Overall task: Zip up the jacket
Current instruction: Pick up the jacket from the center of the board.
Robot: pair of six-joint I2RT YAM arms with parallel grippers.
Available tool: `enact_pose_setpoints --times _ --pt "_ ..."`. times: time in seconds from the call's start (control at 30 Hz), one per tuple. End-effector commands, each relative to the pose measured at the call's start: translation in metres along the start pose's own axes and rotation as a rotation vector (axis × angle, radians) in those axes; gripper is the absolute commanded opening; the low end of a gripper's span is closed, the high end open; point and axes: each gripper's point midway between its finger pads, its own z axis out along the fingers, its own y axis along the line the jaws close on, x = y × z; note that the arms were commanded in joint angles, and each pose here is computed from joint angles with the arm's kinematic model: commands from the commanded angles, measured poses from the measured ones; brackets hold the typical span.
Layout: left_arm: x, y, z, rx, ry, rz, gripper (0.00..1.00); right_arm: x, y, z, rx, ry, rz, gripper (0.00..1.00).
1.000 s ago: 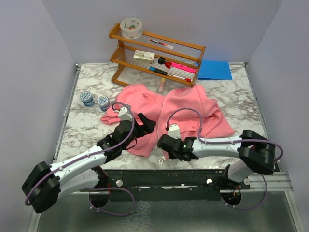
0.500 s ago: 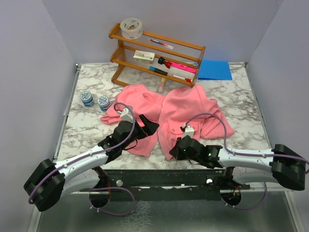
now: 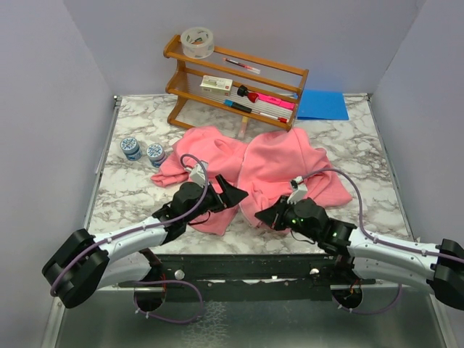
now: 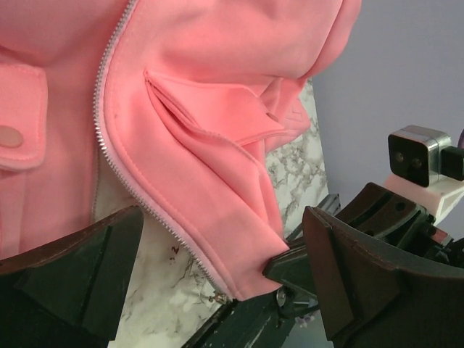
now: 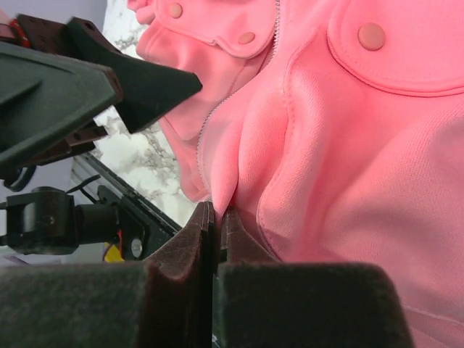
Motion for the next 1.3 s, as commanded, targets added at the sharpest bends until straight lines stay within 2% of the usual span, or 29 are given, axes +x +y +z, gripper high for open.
enact_pose_setpoints --times 0.0,0.23,0.63,0.73,0.8,0.97,1.17,1.27 --pt "0.010 -0.004 -0.004 0.052 0.041 -0.061 0.99 -0.011 0.016 -0.005 -0.085 -0.044 0.076 0.00" --pt "0.016 -0.003 -0.010 0.058 0.059 -0.120 0.99 -0.026 0.021 -0.010 -0.125 -0.126 0.151 0.00" --pt "0.019 -0.017 0.007 0.099 0.099 -0.157 0.99 -0.017 0.038 -0.008 -0.205 -0.063 0.126 0.00" --pt "0.019 -0.021 0.012 0.113 0.104 -0.161 0.96 -0.010 0.036 -0.008 -0.193 -0.023 0.094 0.00" --pt "0.016 -0.027 0.015 0.128 0.101 -0.159 0.90 -0.003 0.030 -0.007 -0.165 0.006 0.087 0.00" --pt "0.012 -0.035 0.016 0.153 0.091 -0.144 0.67 0.005 -0.001 -0.005 -0.014 0.028 0.065 0.00" --pt "0.014 -0.033 0.012 0.156 0.097 -0.132 0.33 0.005 -0.011 -0.003 0.031 0.024 0.033 0.00" --pt "0.019 -0.031 0.011 0.157 0.116 -0.116 0.32 0.003 -0.004 -0.002 0.001 0.017 0.034 0.00"
